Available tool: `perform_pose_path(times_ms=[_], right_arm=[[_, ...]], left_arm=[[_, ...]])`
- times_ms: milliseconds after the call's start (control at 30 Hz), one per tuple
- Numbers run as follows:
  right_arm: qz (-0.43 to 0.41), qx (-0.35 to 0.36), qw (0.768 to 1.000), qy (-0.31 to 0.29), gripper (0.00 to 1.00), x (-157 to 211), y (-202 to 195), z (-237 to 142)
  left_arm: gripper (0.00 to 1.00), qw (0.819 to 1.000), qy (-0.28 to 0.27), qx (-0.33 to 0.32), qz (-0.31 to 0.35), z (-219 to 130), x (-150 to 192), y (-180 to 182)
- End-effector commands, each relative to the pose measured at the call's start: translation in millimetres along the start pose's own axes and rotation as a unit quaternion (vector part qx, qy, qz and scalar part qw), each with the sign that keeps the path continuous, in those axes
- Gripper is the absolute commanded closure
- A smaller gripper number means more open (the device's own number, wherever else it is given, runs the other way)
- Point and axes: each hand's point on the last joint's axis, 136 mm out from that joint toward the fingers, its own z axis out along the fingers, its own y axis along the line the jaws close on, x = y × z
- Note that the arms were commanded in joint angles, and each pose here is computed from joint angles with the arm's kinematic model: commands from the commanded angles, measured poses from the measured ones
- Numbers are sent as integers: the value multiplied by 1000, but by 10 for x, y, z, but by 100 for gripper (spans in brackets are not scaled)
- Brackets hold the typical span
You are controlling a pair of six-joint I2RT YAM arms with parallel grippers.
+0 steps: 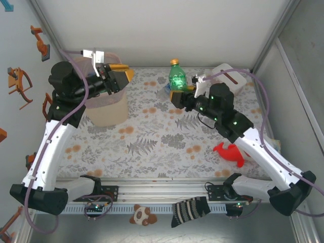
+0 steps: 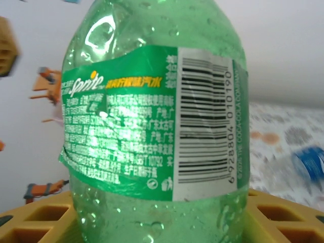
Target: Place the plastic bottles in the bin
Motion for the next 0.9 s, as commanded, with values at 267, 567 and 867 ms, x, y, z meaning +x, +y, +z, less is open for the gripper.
perform_pose_path(times_ms=[267,567,867], right_arm=[[-109,-155,978,-93,54,-384,748,-320],[-156,-172,967,-101,55,-395,875,-367],[-159,-174,966,-109,56,-429,910,-394]], left_arm=[[26,992,21,118,34,423,140,-635],[14,988,44,144,27,729,360,-925],[20,983,63,171,26,900,511,-1097]])
